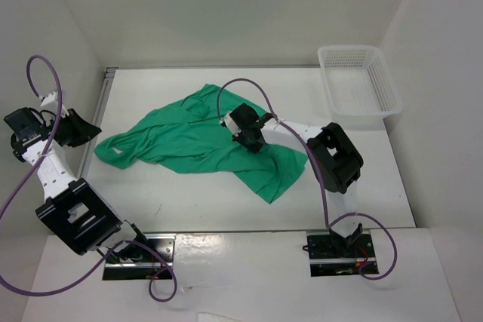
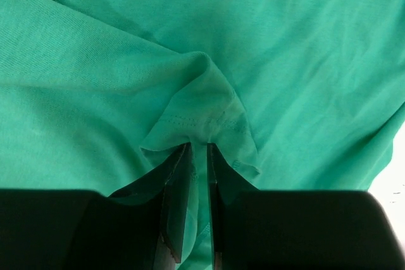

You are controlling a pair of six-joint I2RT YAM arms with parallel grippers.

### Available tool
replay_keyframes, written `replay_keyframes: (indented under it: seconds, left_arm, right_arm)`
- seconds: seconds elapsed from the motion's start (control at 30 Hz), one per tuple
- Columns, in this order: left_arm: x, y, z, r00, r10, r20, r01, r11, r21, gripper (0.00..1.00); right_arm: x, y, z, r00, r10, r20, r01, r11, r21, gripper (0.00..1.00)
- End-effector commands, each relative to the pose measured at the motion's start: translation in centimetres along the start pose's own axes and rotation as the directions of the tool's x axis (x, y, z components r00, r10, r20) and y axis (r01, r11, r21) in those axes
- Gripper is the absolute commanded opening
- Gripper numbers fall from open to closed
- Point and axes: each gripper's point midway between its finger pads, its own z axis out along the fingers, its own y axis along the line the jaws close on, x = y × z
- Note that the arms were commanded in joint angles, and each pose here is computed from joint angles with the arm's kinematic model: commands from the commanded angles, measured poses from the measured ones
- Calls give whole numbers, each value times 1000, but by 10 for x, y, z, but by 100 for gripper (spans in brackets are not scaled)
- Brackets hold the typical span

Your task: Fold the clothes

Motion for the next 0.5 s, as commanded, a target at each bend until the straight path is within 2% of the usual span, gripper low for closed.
replay_keyframes:
  seconds: [0.0, 0.3, 0.47]
  left_arm:
    - [3, -1, 2, 1000, 7, -4, -7, 1000, 16, 18]
    - [3, -1, 2, 1000, 7, -4, -7, 1000, 16, 19]
    - [3, -3, 2, 1000, 7, -3, -7, 1000, 26, 19]
  right_arm:
    - [-12, 1, 1, 999, 4, 46, -4, 1000, -9, 26]
    - [-16, 2, -7, 998, 6, 64, -4, 1000, -26, 44]
    - [-19, -3, -6, 997, 0, 73, 0, 1000, 1, 45]
